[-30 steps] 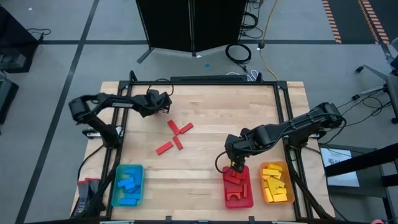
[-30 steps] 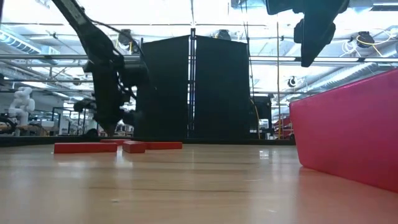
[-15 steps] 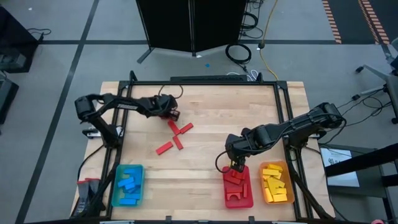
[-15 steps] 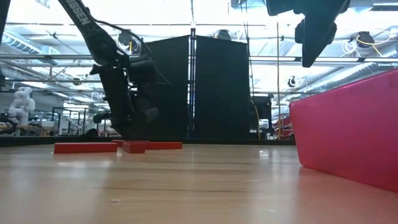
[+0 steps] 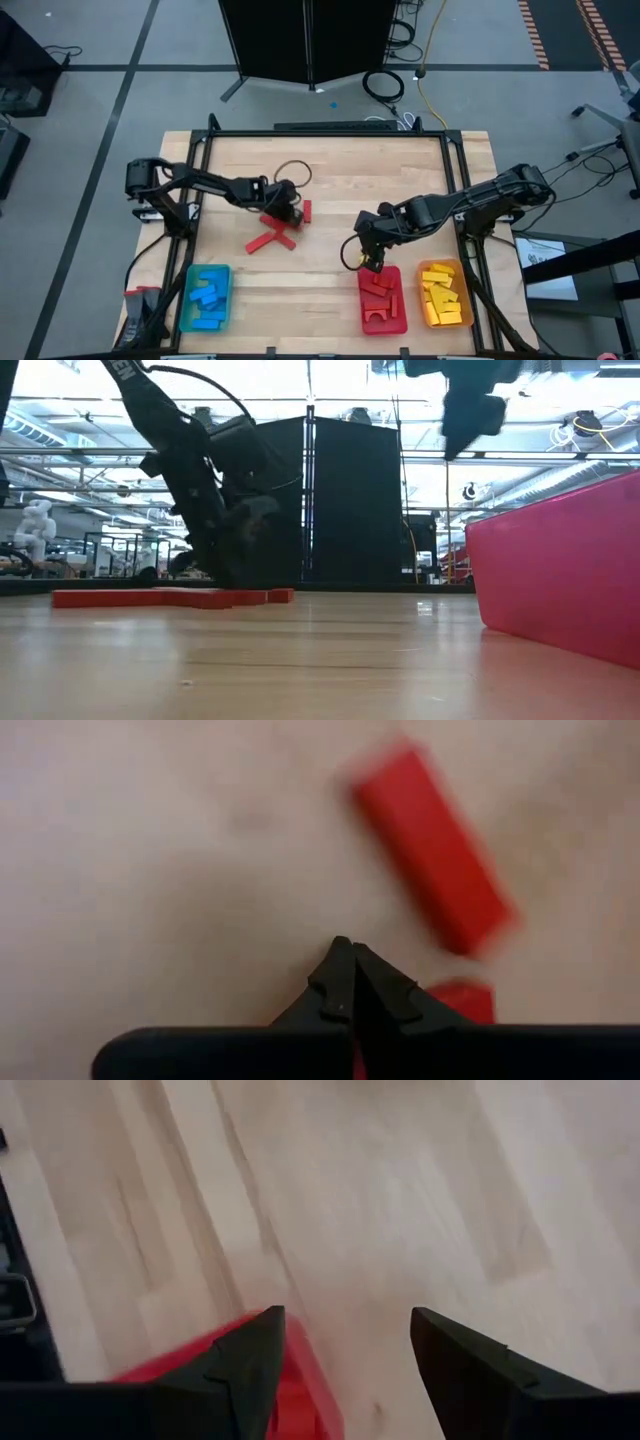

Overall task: Sort blocks
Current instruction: Put the red block into the red bin

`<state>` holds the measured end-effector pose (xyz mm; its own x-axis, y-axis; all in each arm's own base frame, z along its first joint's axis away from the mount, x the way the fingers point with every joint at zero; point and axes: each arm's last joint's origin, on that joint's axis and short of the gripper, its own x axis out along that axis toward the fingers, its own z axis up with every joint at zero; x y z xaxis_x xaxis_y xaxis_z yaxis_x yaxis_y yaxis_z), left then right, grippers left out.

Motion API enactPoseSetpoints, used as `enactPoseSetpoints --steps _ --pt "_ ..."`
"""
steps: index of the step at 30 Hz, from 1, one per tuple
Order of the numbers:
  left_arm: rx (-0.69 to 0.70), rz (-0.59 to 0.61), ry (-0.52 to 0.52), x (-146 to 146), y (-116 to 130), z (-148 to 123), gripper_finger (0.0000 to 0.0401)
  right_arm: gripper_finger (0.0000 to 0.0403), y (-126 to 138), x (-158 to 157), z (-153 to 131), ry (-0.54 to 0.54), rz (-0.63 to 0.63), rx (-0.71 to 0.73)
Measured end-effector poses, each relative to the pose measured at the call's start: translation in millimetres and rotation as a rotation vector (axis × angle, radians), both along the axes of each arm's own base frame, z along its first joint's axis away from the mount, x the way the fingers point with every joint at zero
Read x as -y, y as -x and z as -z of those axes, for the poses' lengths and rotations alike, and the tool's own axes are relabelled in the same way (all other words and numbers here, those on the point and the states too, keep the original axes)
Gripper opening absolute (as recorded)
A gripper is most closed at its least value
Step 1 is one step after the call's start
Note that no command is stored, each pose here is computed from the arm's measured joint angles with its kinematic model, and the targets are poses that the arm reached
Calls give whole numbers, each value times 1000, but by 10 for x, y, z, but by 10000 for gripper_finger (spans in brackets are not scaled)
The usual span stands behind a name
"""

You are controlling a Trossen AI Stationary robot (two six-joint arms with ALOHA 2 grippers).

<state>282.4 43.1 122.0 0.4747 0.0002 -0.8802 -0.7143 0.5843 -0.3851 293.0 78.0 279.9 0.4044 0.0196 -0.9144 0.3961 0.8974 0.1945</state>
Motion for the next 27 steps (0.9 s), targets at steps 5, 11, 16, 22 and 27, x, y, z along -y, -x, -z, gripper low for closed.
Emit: enactPoseSetpoints --steps 5,11,16,22,27 --pt "264 170 121 146 -191 -149 0 212 -143 125 -60 78 -26 140" --pt "502 272 187 190 -251 -547 0 212 -288 399 -132 159 69 267" --pt "503 191 114 120 12 -1066 0 212 -319 669 -114 212 232 266" --pt "517 101 -87 184 591 -1792 0 212 -579 980 80 179 375 321" --pt "598 31 -200 298 1082 -2140 0 212 -970 1054 366 73 219 413"
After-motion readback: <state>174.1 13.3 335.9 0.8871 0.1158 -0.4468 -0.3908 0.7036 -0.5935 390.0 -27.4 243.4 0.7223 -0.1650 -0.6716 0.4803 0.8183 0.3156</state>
